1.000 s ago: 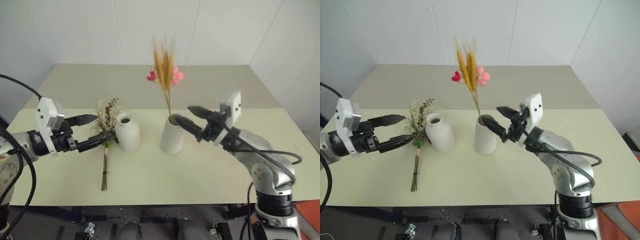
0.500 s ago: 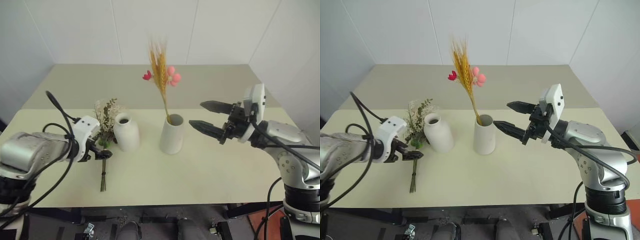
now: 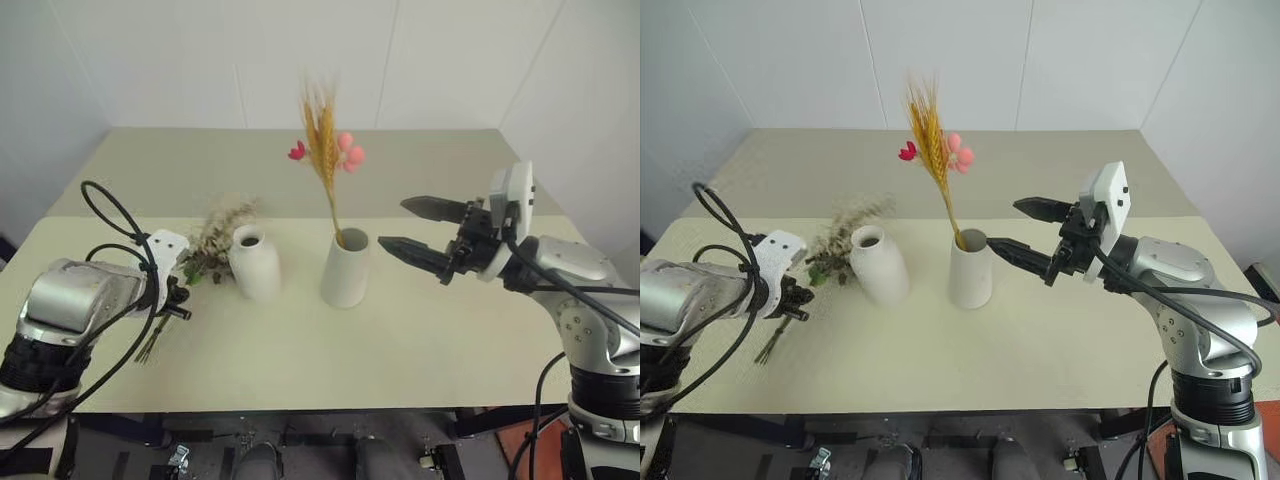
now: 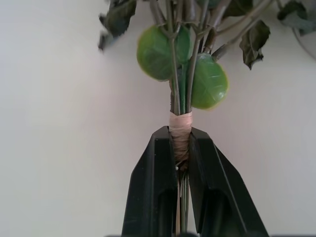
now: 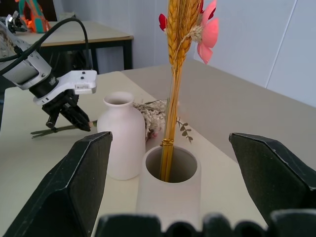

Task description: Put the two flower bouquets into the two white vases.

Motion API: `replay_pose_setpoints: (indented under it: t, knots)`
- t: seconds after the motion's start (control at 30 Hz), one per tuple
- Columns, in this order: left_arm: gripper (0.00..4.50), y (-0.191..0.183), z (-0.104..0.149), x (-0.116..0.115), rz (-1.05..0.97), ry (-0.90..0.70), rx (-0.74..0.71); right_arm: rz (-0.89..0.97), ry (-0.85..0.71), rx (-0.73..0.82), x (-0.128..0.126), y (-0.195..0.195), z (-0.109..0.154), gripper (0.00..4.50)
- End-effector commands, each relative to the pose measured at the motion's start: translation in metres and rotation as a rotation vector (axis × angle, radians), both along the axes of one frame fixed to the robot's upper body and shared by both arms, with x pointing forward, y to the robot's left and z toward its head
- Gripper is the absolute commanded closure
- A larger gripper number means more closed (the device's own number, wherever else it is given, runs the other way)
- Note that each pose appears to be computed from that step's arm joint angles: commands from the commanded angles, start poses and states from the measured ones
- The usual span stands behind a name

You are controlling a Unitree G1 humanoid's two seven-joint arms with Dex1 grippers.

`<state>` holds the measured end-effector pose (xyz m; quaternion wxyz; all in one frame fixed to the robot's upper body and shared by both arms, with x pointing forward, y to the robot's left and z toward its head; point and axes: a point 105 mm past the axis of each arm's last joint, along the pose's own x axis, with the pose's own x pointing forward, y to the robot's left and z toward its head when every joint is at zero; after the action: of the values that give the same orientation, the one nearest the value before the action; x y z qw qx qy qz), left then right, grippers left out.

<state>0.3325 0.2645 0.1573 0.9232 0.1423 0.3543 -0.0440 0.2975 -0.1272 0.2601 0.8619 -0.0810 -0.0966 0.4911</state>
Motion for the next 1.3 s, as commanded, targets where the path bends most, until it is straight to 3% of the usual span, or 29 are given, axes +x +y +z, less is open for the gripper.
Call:
replay_pose_setpoints:
  t: [0.03, 0.1, 0.2, 0.3, 0.43, 0.83, 1.3]
  knots:
    - [4.39, 0.02, 0.06, 0.02, 0.108, -0.352, -0.037, -0.003, -0.05, 0.003, -0.004, -0.001, 0.011, 0.0]
    - [4.39, 0.007, 0.102, 0.027, 0.038, -0.628, -0.13, -0.003, -0.049, 0.002, -0.004, -0.001, 0.011, 0.0]
    - [4.39, -0.017, 0.158, 0.017, -0.127, -0.978, -0.359, -0.011, -0.053, 0.002, -0.003, -0.001, 0.012, 0.0]
    - [4.39, -0.037, 0.183, 0.008, -0.27, -1.061, -0.571, -0.018, -0.057, 0.003, -0.002, -0.001, 0.012, 0.0]
    - [4.39, -0.061, 0.198, 0.006, -0.448, -1.06, -0.679, -0.031, -0.056, 0.014, -0.002, -0.001, 0.013, 0.0]
    - [4.39, -0.113, 0.173, 0.02, -0.65, -0.931, -0.718, -0.08, -0.06, 0.039, -0.009, -0.005, 0.01, 0.0]
    - [4.39, -0.117, 0.15, 0.017, -0.686, -0.87, -0.648, -0.114, -0.048, 0.055, -0.013, -0.008, 0.006, 0.0]
